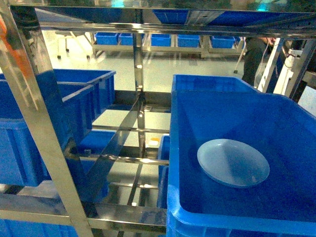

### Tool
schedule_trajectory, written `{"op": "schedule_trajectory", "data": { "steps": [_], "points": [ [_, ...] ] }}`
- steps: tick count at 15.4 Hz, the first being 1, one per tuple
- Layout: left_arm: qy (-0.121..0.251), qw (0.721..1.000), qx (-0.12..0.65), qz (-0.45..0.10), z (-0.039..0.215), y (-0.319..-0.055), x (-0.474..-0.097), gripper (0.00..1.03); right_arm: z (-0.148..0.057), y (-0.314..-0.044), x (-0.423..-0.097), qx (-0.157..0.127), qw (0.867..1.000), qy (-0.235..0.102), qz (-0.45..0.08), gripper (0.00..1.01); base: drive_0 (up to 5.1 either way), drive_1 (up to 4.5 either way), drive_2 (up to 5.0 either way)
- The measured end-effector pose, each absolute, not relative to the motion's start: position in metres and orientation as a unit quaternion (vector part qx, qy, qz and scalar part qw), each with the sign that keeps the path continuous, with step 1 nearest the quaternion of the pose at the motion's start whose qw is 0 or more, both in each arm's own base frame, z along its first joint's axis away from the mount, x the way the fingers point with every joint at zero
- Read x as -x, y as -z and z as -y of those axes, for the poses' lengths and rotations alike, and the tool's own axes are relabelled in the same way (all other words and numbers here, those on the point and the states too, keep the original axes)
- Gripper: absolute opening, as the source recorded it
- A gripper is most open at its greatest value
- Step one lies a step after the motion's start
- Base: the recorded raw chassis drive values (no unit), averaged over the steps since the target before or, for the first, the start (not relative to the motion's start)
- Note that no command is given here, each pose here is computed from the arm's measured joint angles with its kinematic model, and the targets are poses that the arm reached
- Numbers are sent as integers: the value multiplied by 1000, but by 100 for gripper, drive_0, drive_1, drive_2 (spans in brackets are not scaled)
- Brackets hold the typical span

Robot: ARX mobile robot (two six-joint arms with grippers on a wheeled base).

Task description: Place blue tray on left shelf second layer neatly

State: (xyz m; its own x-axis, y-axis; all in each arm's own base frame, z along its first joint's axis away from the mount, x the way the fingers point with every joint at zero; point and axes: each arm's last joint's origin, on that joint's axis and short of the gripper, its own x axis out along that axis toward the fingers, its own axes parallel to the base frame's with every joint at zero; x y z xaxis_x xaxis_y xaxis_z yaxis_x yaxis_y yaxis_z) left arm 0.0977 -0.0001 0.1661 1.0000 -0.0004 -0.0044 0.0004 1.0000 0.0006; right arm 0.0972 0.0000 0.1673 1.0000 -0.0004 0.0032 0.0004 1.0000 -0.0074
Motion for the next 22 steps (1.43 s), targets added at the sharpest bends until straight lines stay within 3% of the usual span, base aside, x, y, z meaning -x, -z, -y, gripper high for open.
{"op": "schedule_trajectory", "data": {
  "steps": [5,22],
  "points": [
    [0,1000,0,-2,0,-166,-98,98,0,-167,-97,4,1000,0,2,99,0,0,0],
    [0,1000,0,-2,0,-166,-98,98,0,-167,-97,4,1000,0,2,98,0,0,0]
  ]
}}
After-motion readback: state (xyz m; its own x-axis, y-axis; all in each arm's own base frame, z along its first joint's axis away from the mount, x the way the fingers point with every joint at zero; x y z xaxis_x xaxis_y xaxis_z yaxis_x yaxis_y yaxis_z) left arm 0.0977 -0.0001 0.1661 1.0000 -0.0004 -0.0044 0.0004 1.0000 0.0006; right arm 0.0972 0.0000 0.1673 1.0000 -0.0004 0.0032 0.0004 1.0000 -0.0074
